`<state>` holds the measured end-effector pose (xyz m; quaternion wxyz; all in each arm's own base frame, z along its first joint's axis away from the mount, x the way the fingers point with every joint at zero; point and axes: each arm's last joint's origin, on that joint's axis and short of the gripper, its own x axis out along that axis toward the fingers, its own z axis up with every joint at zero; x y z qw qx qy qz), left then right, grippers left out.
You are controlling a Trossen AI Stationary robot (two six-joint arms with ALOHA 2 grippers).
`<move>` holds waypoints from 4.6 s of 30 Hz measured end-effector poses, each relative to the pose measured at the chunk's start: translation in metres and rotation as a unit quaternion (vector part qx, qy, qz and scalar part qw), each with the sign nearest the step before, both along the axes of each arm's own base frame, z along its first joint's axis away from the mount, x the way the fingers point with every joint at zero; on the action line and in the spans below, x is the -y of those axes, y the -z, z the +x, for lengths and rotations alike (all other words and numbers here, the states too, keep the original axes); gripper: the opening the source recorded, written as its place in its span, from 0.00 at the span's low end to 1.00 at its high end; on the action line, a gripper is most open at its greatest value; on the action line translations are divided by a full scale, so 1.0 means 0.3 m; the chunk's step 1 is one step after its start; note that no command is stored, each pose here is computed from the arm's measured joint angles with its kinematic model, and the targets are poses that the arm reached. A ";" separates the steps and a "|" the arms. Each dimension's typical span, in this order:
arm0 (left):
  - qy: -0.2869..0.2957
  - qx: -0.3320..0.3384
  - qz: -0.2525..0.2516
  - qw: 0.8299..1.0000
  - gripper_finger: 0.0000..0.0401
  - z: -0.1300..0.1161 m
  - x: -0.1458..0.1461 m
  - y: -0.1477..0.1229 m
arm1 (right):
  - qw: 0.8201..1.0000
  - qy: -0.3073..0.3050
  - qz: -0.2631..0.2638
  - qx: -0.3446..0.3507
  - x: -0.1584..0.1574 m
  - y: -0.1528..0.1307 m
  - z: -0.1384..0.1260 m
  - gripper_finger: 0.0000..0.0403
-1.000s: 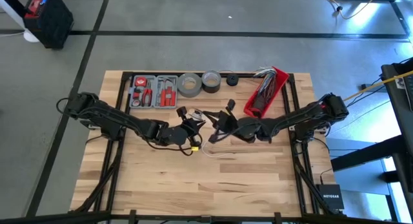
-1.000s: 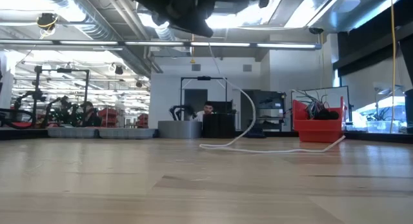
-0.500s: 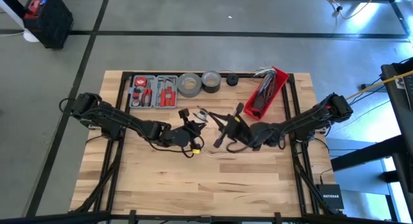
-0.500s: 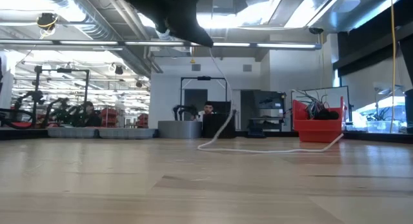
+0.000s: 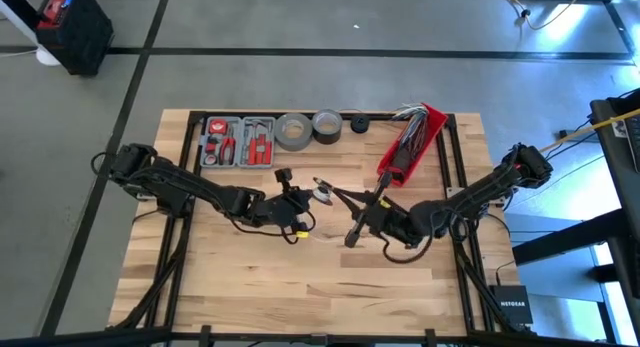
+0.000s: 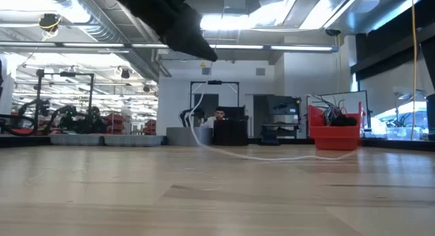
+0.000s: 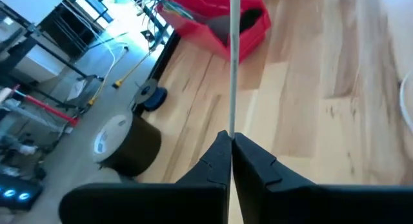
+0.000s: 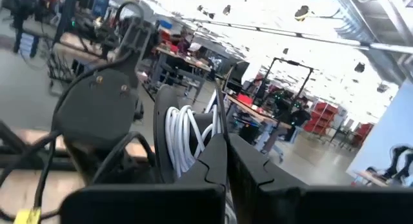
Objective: Coil cords
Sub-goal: Coil the white wire onto the spool
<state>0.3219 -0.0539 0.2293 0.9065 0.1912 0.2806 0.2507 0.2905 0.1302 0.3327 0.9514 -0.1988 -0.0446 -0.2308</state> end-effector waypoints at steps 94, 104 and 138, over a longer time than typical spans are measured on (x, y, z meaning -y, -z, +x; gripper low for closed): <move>-0.026 -0.008 -0.007 1.000 0.00 -0.085 -0.023 -0.076 | 0.994 -0.026 0.009 -0.102 0.081 0.028 -0.011 0.01; -0.099 0.038 -0.075 0.991 0.00 -0.261 -0.021 -0.178 | 0.979 -0.029 0.012 -0.202 0.095 0.155 0.039 0.01; 0.096 0.151 -0.071 0.981 0.00 -0.152 0.169 -0.233 | 0.990 0.048 -0.057 -0.124 0.176 0.175 0.162 0.01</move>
